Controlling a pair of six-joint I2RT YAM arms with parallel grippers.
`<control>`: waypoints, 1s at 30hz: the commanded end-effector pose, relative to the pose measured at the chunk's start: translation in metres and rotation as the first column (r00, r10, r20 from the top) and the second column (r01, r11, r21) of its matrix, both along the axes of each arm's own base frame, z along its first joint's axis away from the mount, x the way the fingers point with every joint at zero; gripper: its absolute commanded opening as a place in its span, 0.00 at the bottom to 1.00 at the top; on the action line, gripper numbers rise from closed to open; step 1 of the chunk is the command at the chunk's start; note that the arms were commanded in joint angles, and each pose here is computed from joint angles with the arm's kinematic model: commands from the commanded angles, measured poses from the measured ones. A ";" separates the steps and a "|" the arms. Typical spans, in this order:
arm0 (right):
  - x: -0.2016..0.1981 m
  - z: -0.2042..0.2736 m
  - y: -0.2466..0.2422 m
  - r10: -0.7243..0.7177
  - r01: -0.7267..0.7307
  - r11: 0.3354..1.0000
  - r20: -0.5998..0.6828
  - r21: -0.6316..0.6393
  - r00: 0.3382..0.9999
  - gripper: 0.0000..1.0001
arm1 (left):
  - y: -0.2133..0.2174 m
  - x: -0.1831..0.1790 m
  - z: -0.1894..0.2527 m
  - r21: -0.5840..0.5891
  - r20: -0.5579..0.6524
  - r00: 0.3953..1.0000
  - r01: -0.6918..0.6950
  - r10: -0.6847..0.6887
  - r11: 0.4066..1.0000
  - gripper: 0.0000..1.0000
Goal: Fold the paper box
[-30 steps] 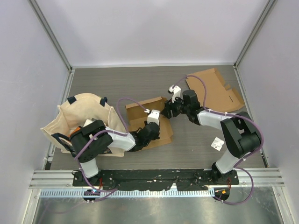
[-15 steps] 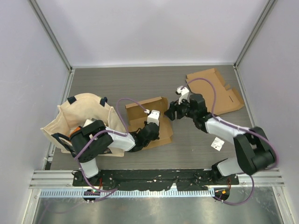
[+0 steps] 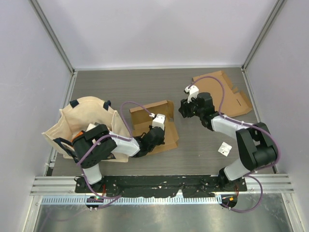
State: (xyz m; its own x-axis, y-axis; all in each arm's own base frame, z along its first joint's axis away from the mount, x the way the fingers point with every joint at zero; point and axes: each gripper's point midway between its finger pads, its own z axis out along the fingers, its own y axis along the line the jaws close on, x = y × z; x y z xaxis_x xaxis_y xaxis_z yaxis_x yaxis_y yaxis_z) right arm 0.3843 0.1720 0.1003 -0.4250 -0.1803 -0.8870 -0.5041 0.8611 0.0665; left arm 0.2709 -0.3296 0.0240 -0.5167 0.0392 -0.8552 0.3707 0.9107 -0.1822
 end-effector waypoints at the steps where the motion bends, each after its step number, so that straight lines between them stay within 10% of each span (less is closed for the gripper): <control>1: 0.007 0.013 0.028 0.235 -0.231 0.972 0.116 -0.043 0.965 0.49 | 0.010 -0.008 -0.018 0.077 -0.040 0.999 0.028 -0.025 0.997 0.00; 30: 0.002 0.007 0.105 0.433 -0.447 0.894 0.180 0.041 0.883 0.38 | 0.015 -0.009 -0.016 0.091 -0.033 0.999 0.023 -0.020 0.996 0.00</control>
State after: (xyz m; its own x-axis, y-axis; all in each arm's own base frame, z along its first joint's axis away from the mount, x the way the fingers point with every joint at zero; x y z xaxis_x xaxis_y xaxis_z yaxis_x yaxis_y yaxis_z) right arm 0.3698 0.2580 0.0780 -0.2710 -0.3034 -0.9135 -0.8284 0.5568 0.0609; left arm 0.2704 -0.3298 0.0238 -0.5112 0.0594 -0.8574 0.3864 0.9070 -0.1676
